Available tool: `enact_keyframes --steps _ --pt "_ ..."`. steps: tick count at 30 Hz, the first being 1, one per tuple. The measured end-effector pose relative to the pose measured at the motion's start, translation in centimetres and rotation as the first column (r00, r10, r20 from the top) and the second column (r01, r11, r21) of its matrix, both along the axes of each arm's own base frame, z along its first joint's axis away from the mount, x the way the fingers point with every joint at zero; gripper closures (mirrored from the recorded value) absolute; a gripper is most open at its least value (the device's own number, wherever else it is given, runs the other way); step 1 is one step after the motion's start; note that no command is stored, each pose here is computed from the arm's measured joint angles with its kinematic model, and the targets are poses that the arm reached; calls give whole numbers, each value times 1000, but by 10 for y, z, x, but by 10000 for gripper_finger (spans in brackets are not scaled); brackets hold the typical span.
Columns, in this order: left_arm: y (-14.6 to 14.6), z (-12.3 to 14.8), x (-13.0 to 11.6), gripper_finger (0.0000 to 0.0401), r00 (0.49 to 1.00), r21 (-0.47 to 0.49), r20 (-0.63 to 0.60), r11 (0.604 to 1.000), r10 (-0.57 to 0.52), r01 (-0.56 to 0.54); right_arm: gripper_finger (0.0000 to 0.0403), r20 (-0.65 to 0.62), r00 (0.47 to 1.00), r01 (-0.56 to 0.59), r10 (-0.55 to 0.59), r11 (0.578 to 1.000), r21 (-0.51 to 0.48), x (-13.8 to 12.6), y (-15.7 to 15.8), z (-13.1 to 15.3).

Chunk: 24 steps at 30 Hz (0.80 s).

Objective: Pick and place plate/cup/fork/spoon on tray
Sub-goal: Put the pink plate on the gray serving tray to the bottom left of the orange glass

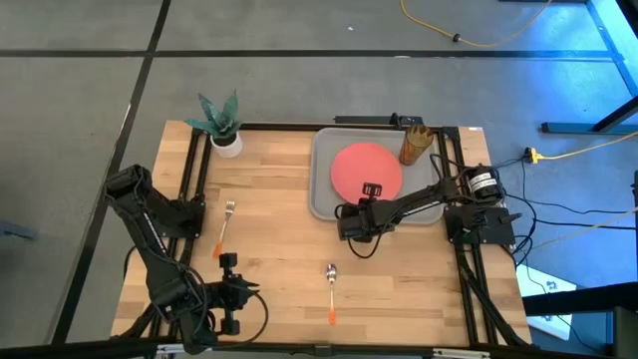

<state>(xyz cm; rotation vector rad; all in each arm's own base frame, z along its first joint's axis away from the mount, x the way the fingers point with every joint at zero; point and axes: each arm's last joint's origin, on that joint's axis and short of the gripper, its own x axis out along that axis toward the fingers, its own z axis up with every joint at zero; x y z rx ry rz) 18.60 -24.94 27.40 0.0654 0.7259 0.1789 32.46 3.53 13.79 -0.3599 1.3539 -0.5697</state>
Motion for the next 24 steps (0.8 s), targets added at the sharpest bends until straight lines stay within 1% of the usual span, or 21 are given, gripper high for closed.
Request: enact_keyframes --steps 2,5,9,13,18,21,24 --pt "0 0 0 357 1000 -1 0 1000 0 0 350 -2 1000 2 -2 1000 4 0 -1 0" --pt "0 0 0 357 1000 0 -1 1000 0 0 350 -23 999 -23 24 998 55 3 0 3" --pt "2 -1 1 357 1000 1 -15 1000 3 -3 350 -3 999 -45 45 997 69 13 8 21" --pt "5 -2 4 357 997 -72 -66 996 38 -43 350 26 995 -94 92 993 74 22 26 45" --pt "8 -4 8 357 987 -167 -125 979 99 -120 350 81 979 -192 186 978 77 30 56 73" --pt "11 -4 11 357 982 -195 -124 967 142 -164 350 114 968 -233 225 971 57 31 70 82" --pt "14 -4 11 357 976 -197 -131 960 174 -198 350 130 955 -271 265 962 26 33 73 82"
